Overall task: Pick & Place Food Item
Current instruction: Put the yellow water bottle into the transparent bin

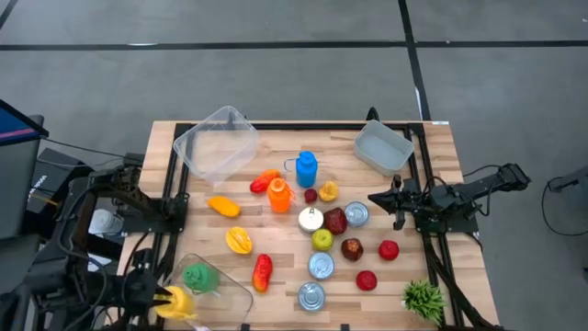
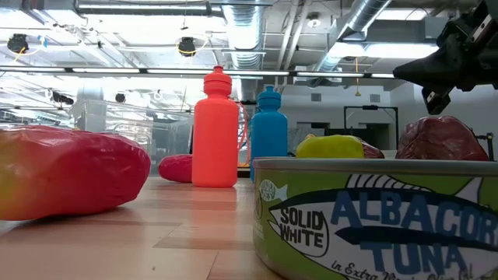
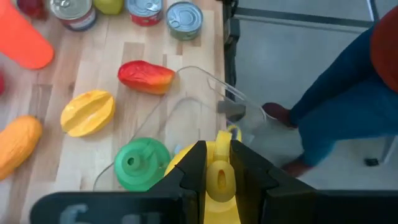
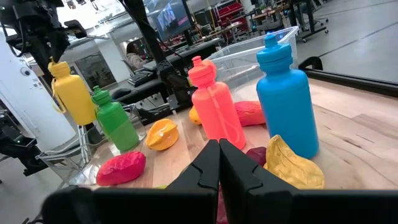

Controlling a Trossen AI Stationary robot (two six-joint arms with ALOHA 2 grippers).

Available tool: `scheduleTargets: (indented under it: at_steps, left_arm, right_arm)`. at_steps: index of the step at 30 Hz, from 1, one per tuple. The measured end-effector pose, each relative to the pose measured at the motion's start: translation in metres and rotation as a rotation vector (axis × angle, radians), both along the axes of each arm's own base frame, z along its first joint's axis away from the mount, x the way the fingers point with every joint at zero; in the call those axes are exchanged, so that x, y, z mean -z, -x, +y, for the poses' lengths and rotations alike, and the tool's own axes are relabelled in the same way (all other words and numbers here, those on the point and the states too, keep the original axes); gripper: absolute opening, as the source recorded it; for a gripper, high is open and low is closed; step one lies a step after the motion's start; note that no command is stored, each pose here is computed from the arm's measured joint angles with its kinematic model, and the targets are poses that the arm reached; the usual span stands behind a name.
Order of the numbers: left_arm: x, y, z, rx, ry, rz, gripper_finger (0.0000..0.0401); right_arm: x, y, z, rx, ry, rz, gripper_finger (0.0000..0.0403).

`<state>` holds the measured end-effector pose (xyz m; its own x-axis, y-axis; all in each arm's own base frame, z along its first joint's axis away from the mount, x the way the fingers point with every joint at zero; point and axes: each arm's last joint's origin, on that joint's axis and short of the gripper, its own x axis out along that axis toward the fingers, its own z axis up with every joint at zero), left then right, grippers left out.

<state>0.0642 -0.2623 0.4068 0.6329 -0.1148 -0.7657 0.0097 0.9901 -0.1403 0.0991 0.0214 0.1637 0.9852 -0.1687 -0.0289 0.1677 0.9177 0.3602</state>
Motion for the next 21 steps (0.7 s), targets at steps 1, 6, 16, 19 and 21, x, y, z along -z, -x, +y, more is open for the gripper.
scheduleTargets:
  at_steps: [1,6,16,19,21]
  left_arm:
    - [0.000,0.002,-0.001,0.013,-0.001,0.004,0.0042]
    - [0.000,0.013,-0.003,0.069,-0.015,-0.002,0.0038]
    - [0.002,0.026,-0.006,0.143,0.003,0.112,0.0037]
    - [0.002,0.025,-0.005,0.143,-0.003,0.097,0.0041]
    - [0.001,0.022,-0.005,0.162,-0.030,0.074,0.0040]
  right_arm:
    - [0.000,0.000,0.000,0.000,0.000,0.000,0.0000]
    - [0.000,0.000,0.000,0.000,0.000,0.000,0.0000]
    - [0.000,0.000,0.000,0.000,0.000,0.000,0.0000]
    - [0.000,0.000,0.000,0.000,0.000,0.000,0.0000]
    - [0.000,0.000,0.000,0.000,0.000,0.000,0.0000]
